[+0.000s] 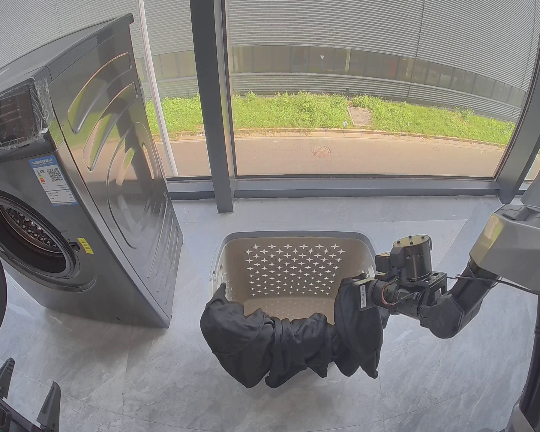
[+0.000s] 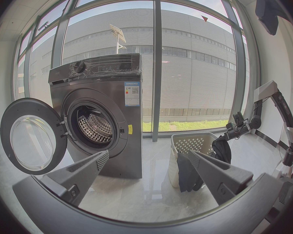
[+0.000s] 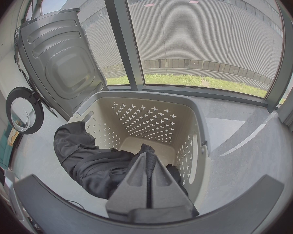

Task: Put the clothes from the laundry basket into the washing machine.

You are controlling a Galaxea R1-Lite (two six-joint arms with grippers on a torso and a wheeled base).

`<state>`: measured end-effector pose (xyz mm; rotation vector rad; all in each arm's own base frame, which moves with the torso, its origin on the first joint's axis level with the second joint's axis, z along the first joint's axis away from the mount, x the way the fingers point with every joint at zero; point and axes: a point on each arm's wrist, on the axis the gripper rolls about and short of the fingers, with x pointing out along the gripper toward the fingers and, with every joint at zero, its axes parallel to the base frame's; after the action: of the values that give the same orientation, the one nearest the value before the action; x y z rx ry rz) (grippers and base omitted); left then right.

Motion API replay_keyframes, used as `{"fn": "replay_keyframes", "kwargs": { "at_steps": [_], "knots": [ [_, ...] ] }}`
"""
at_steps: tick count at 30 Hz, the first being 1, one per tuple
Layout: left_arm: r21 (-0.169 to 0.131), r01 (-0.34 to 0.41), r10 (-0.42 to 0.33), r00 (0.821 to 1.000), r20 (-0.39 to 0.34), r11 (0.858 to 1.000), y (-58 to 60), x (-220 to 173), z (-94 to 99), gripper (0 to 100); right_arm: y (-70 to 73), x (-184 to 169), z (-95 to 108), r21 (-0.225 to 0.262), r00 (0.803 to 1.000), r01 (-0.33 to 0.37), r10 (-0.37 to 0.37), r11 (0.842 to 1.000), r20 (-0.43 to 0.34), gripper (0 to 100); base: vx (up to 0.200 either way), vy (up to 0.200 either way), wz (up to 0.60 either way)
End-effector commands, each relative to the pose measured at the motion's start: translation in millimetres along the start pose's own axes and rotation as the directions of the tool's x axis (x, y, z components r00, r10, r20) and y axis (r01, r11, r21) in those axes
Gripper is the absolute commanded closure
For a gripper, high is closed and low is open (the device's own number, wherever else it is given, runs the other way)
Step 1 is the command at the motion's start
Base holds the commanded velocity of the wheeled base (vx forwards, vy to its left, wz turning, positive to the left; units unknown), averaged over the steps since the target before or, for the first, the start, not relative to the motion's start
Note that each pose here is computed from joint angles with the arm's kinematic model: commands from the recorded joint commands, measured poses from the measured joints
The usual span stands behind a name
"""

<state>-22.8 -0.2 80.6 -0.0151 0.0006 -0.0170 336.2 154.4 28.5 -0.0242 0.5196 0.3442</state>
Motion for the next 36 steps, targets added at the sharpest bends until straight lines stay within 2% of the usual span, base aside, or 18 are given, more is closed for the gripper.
{"fn": "replay_keyframes", "kwargs": {
  "at_steps": [1,12,30,36],
  "knots": [
    [-0.002,0.000,0.000,1.000,0.000,1.000,0.1,-0.1,-4.9,0,1.1,19.6,-17.0,-0.004,1.000,-0.001,0.001,1.000,-0.026,0,0.000,0.000,0.00],
    [-0.002,0.000,0.000,1.000,0.002,1.000,0.1,-0.1,-4.7,0,1.0,7.8,-17.2,-0.014,0.999,-0.002,0.002,1.000,-0.043,0,0.000,0.000,0.00],
    [-0.003,0.000,0.000,1.000,0.002,1.000,0.1,-0.1,-4.7,0,0.0,17.9,-47.8,-0.047,0.991,0.000,-0.006,0.999,-0.134,0,0.000,0.000,0.00],
    [-0.003,0.000,0.000,1.000,0.002,1.000,0.1,-0.1,-4.7,0,-0.1,18.8,-48.8,-0.047,0.991,0.000,-0.007,0.999,-0.136,0,0.000,0.000,0.00]
  ]
}}
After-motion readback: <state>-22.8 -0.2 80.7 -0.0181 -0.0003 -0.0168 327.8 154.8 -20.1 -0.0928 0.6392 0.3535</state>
